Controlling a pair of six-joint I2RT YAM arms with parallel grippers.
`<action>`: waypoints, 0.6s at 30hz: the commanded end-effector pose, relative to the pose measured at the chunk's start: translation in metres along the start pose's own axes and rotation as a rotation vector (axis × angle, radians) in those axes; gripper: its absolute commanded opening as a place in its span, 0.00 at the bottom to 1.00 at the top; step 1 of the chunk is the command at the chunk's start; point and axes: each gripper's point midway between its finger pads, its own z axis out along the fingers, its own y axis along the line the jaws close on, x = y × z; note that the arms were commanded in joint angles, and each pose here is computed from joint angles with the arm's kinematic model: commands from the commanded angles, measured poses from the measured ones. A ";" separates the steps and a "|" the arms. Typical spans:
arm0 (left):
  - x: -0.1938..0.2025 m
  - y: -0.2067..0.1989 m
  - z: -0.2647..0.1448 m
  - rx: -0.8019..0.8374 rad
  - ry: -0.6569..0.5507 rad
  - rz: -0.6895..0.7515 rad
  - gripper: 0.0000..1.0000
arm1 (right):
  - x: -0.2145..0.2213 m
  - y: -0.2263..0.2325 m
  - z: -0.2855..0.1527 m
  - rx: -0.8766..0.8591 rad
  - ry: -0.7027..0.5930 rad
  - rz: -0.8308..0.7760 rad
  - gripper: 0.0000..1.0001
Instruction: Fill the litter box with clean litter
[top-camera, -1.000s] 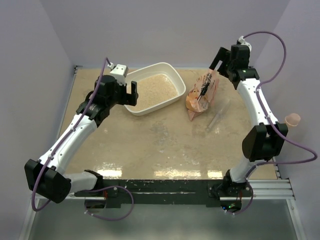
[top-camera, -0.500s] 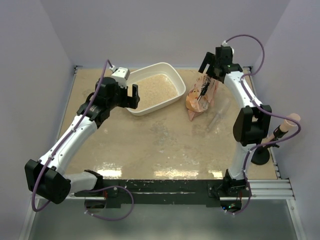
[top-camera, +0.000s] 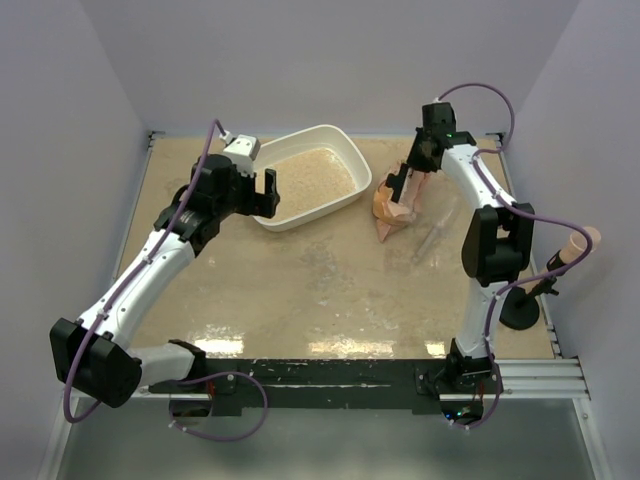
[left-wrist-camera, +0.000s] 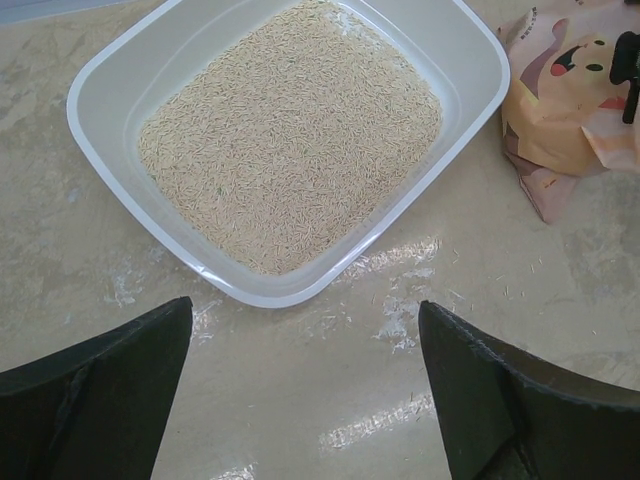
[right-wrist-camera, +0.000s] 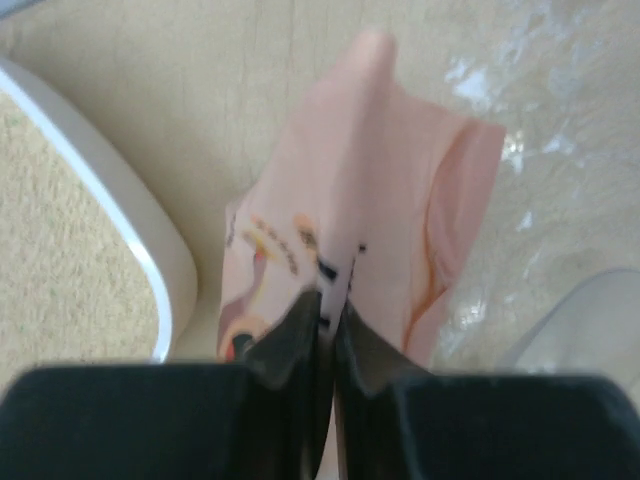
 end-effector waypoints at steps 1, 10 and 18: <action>0.004 -0.002 0.002 0.011 0.001 -0.007 1.00 | 0.001 0.006 -0.012 -0.030 0.025 -0.042 0.00; 0.003 0.000 -0.007 0.003 -0.019 -0.004 1.00 | -0.027 0.017 -0.045 -0.084 -0.048 -0.074 0.00; 0.007 0.000 -0.007 0.002 -0.014 -0.014 1.00 | -0.052 0.032 -0.110 -0.181 -0.163 -0.110 0.00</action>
